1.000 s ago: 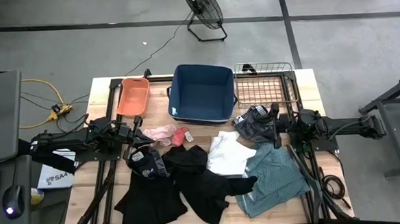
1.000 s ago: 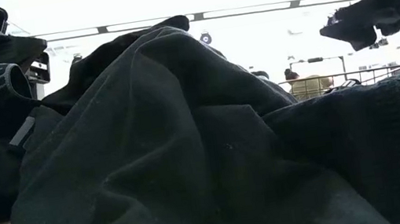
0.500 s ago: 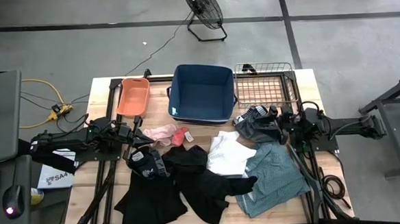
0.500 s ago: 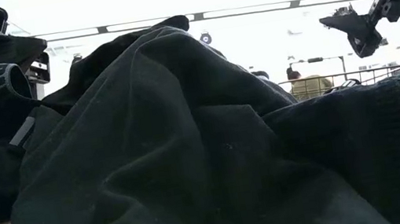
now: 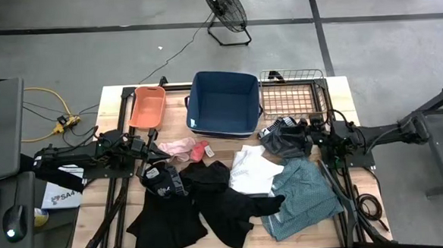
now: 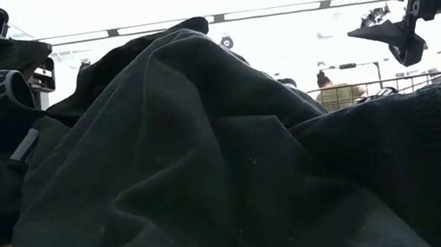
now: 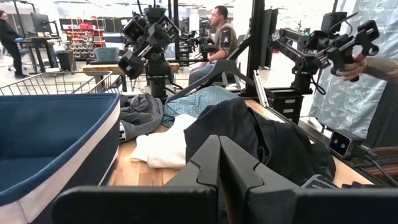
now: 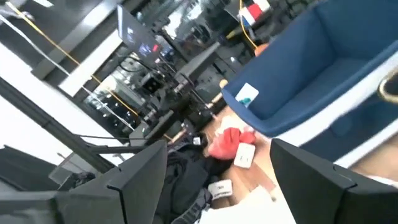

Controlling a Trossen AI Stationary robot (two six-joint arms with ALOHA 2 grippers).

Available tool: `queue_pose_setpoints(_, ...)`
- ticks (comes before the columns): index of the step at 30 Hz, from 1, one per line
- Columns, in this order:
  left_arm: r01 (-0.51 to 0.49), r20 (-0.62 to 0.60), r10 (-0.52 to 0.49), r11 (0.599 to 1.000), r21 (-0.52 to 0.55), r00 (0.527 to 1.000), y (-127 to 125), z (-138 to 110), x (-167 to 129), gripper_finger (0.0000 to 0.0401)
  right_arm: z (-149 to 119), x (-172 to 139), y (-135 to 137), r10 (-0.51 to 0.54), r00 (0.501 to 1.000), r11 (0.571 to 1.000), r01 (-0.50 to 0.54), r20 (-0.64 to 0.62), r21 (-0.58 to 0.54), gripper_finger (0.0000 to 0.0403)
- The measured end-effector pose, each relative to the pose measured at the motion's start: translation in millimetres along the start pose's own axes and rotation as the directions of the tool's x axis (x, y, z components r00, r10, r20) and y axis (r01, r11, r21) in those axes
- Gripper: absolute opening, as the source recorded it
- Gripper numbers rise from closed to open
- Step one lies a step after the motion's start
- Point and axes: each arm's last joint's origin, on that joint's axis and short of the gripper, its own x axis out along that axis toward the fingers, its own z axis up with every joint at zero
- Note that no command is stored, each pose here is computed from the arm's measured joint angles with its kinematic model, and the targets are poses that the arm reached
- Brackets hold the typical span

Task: Pick & Place Cloths
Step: Put the gray boxer into the gold wire basket

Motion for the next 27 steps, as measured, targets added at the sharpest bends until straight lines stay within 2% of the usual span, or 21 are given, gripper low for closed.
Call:
queue_pose_setpoints(4,0.0,0.0,0.0,1.0,0.0,1.0,0,0,0,0.0001,4,6,14,-0.006,0.998,0.999,0.008,-0.055,0.031,0.0278)
queue_pose_setpoints(9,0.0,0.0,0.0,1.0,0.0,1.0,0,0,0,0.0001,11,19,39,-0.048,0.991,0.999,0.048,-0.128,-0.004,0.0278)
queue_pose_setpoints(15,0.0,0.0,0.0,1.0,0.0,1.0,0,0,0,0.0001,16,38,69,-0.2,0.945,0.979,0.18,-0.257,-0.099,0.0278)
queue_pose_setpoints(18,0.0,0.0,0.0,1.0,0.0,1.0,0,0,0,0.0001,17,46,78,-0.311,0.895,0.95,0.295,-0.32,-0.098,0.0278)
queue_pose_setpoints(21,0.0,0.0,0.0,1.0,0.0,1.0,0,0,0,0.0001,15,53,84,-0.418,0.822,0.903,0.421,-0.386,-0.082,0.0278)
queue_pose_setpoints(24,0.0,0.0,0.0,1.0,0.0,1.0,0,0,0,0.0001,10,57,85,-0.508,0.733,0.843,0.53,-0.452,-0.088,0.0278)
queue_pose_setpoints(27,0.0,0.0,0.0,1.0,0.0,1.0,0,0,0,0.0001,0,60,81,-0.552,0.625,0.777,0.625,-0.552,-0.07,0.0278)
